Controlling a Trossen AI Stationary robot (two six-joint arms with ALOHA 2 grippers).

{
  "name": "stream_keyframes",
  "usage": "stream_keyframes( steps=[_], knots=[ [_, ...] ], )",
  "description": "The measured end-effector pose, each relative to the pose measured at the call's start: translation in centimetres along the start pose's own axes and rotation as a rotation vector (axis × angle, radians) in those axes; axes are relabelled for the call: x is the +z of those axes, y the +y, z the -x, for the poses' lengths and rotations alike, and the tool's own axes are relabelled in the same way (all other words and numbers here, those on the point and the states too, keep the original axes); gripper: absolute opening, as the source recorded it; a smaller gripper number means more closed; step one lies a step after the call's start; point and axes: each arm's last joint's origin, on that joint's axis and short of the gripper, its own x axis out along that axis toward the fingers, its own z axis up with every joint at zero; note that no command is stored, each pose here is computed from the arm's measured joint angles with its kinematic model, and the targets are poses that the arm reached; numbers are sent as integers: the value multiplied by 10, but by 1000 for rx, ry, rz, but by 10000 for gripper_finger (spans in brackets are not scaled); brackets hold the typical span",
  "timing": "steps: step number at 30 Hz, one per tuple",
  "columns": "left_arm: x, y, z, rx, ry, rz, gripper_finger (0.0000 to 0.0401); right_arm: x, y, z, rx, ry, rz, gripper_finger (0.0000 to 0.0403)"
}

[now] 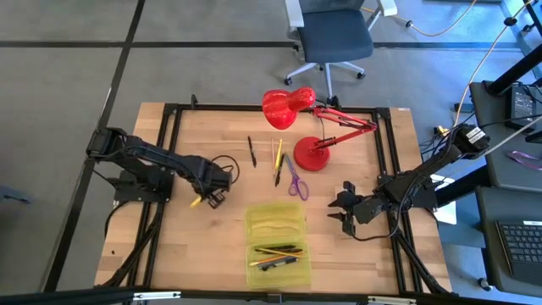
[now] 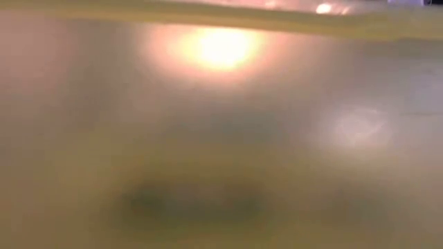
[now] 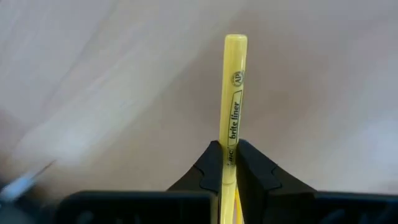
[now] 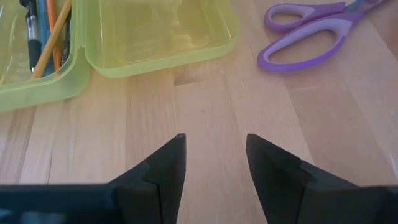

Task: Pick & place school supplies into a supply box
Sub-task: Put the yellow pen into the yellow supply box

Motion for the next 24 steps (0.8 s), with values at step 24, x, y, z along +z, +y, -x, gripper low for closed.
stream_keyframes(
  steps=[24],
  knots=[
    [21, -236, 89, -434, -407, -691, 13, 0, 0, 0, -1, -1, 1, 172]
  ],
)
